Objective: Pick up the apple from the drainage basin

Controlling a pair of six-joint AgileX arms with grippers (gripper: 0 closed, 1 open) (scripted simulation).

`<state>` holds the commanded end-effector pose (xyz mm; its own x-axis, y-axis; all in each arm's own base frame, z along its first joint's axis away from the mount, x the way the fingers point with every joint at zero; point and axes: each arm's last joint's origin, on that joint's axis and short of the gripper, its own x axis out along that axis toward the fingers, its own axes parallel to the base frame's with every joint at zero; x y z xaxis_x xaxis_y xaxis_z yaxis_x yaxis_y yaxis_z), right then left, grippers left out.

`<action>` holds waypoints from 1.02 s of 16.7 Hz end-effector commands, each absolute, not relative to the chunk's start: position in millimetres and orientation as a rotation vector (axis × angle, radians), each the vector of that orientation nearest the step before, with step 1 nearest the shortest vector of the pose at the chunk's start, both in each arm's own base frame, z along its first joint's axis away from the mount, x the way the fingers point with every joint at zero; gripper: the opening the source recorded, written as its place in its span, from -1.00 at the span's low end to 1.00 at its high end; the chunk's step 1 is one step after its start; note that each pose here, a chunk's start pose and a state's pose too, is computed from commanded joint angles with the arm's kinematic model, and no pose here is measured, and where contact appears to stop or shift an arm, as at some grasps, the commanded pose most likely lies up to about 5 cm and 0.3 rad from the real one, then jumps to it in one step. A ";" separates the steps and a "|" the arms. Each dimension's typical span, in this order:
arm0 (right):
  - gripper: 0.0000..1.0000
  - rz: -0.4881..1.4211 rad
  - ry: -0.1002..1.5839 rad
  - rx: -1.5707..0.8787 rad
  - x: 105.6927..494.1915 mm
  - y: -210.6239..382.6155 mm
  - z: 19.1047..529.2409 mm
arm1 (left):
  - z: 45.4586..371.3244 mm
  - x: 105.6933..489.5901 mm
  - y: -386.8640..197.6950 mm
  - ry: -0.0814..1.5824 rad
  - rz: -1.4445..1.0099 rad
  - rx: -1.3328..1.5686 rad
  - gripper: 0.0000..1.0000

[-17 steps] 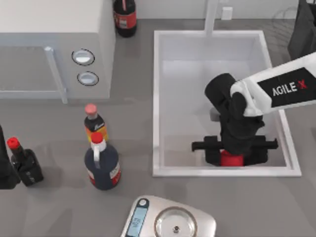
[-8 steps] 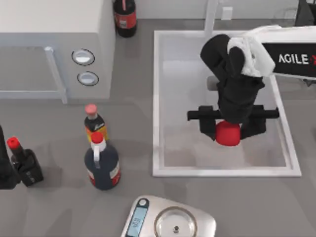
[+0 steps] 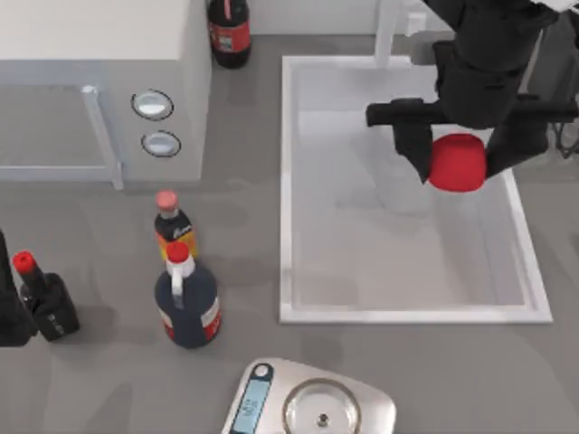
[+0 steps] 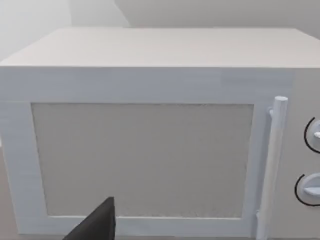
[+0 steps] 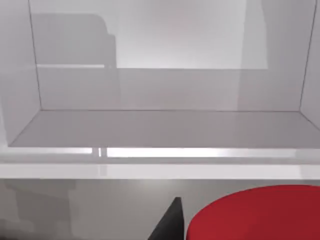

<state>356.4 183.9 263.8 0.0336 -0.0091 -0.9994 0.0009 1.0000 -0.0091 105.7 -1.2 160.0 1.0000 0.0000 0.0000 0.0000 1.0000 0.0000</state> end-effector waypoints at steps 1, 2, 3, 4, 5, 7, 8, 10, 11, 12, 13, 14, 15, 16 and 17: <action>-1.00 -0.004 1.528 -0.003 353.3 182.0 274.9 | 160.0 105.7 -1.2 0.000 0.000 0.000 1.00; -1.00 -0.002 1.522 0.000 351.2 180.8 282.1 | 160.0 105.7 -1.2 0.000 0.000 0.000 1.00; -1.00 -0.001 1.519 0.001 350.4 180.3 284.6 | 160.0 105.7 -1.2 0.000 0.000 0.000 1.00; -1.00 -0.001 1.519 0.001 350.4 180.3 284.6 | 160.0 105.7 -1.2 0.000 0.000 0.000 1.00; -1.00 -0.001 1.519 0.001 350.4 180.3 284.6 | 160.0 105.7 -1.2 0.000 0.000 0.000 1.00; -1.00 0.001 1.521 -0.002 350.1 182.0 283.3 | 160.0 105.7 -1.2 0.000 0.000 0.000 1.00; -1.00 0.001 1.521 -0.001 350.1 181.0 283.5 | 160.0 105.7 -1.2 0.000 0.000 0.000 1.00; -1.00 0.002 1.516 0.001 350.0 165.4 286.3 | 160.0 105.7 -1.2 0.000 0.000 0.000 1.00; -1.00 0.002 1.516 0.001 349.4 151.8 287.6 | 160.0 105.7 -1.2 0.000 0.000 0.000 1.00; -1.00 0.000 1.519 0.000 347.8 135.4 288.0 | 160.0 105.7 -1.2 0.000 0.000 0.000 1.00; -1.00 -0.003 1.525 -0.001 344.8 117.1 287.1 | 160.0 105.7 -1.2 0.000 0.000 0.000 1.00; -1.00 -0.006 1.536 -0.002 340.2 97.5 285.2 | 160.0 105.7 -1.2 0.000 0.000 0.000 1.00; -1.00 -0.009 1.549 -0.003 333.8 77.2 282.0 | 160.0 105.7 -1.2 0.000 0.000 0.000 1.00; -1.00 -0.011 1.563 -0.003 325.9 57.3 278.2 | 160.0 105.7 -1.2 0.000 0.000 0.000 1.00; -1.00 -0.012 1.574 -0.001 316.9 38.6 274.8 | 160.0 105.7 -1.2 0.000 0.000 0.000 1.00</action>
<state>316.9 38.6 274.8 -0.0037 -0.0083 -1.0000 0.0069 0.9999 -0.0083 105.7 -1.2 160.0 1.0000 0.0000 0.0000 0.0000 1.0000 0.0000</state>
